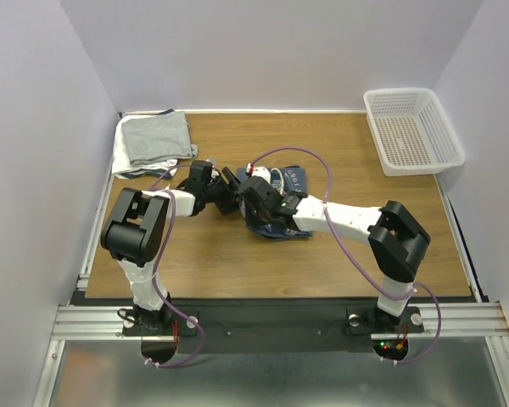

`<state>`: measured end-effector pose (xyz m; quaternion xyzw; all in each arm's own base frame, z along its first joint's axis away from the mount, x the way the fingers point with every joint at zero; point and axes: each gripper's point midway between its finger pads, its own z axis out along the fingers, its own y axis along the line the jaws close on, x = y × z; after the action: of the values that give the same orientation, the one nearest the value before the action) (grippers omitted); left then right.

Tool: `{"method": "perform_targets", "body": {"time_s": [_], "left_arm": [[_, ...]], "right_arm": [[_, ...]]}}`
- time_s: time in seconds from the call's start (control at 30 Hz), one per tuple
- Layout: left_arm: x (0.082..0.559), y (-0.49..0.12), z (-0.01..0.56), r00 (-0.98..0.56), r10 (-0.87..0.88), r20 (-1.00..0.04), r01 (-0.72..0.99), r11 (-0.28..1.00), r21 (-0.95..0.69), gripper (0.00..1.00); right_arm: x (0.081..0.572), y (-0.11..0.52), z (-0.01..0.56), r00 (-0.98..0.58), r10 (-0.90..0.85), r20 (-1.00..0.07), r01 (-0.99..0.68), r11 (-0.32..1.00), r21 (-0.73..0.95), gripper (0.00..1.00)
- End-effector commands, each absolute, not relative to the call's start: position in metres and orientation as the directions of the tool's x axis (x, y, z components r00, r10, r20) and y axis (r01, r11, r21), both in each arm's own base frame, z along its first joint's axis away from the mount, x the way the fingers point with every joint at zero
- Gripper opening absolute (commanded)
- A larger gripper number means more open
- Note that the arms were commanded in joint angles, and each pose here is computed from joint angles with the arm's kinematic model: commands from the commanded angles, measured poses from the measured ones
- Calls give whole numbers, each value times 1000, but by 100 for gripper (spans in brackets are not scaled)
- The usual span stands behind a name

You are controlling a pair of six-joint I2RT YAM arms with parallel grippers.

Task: Fold and stack the tank tops
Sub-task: Neatly place the folded tank top to the corner

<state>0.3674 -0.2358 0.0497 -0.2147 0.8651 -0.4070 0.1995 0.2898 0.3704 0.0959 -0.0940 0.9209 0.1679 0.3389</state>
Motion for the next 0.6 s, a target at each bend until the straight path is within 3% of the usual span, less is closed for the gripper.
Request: {"method": "perform_targets", "body": {"time_s": [0.0, 0.07, 0.1, 0.23, 0.3, 0.33, 0.37, 0.5, 0.57], "left_arm": [[375, -245, 50, -832, -525, -179, -194, 577, -794, 66], [378, -248, 49, -835, -520, -181, -191, 581, -791, 56], [377, -251, 48, -839, -513, -182, -186, 584, -790, 42], [385, -256, 45, -846, -488, -212, -168, 623, -764, 26], [391, -254, 44, -844, -486, -228, -172, 648, -742, 10], [394, -252, 44, -845, -472, -251, -156, 666, -729, 5], [401, -250, 45, -838, -474, -271, -163, 691, -704, 0], [426, -233, 50, -813, -434, -388, -142, 794, -591, 0], [446, -227, 64, -792, -392, -467, -106, 843, -528, 0]], "right_arm": [[291, 377, 123, -726, -5, -687, -300, 902, 310, 0], [292, 376, 125, -724, -1, -689, -299, 902, 313, 0], [292, 376, 125, -724, 0, -690, -299, 901, 314, 0], [291, 377, 125, -724, -4, -690, -308, 897, 318, 0], [290, 378, 123, -726, -10, -688, -313, 895, 318, 6], [289, 379, 123, -726, -10, -688, -315, 894, 320, 11], [288, 377, 121, -727, -15, -686, -315, 896, 314, 32], [288, 372, 128, -712, -17, -702, -321, 897, 304, 75], [287, 369, 138, -701, -4, -713, -323, 893, 313, 83]]}}
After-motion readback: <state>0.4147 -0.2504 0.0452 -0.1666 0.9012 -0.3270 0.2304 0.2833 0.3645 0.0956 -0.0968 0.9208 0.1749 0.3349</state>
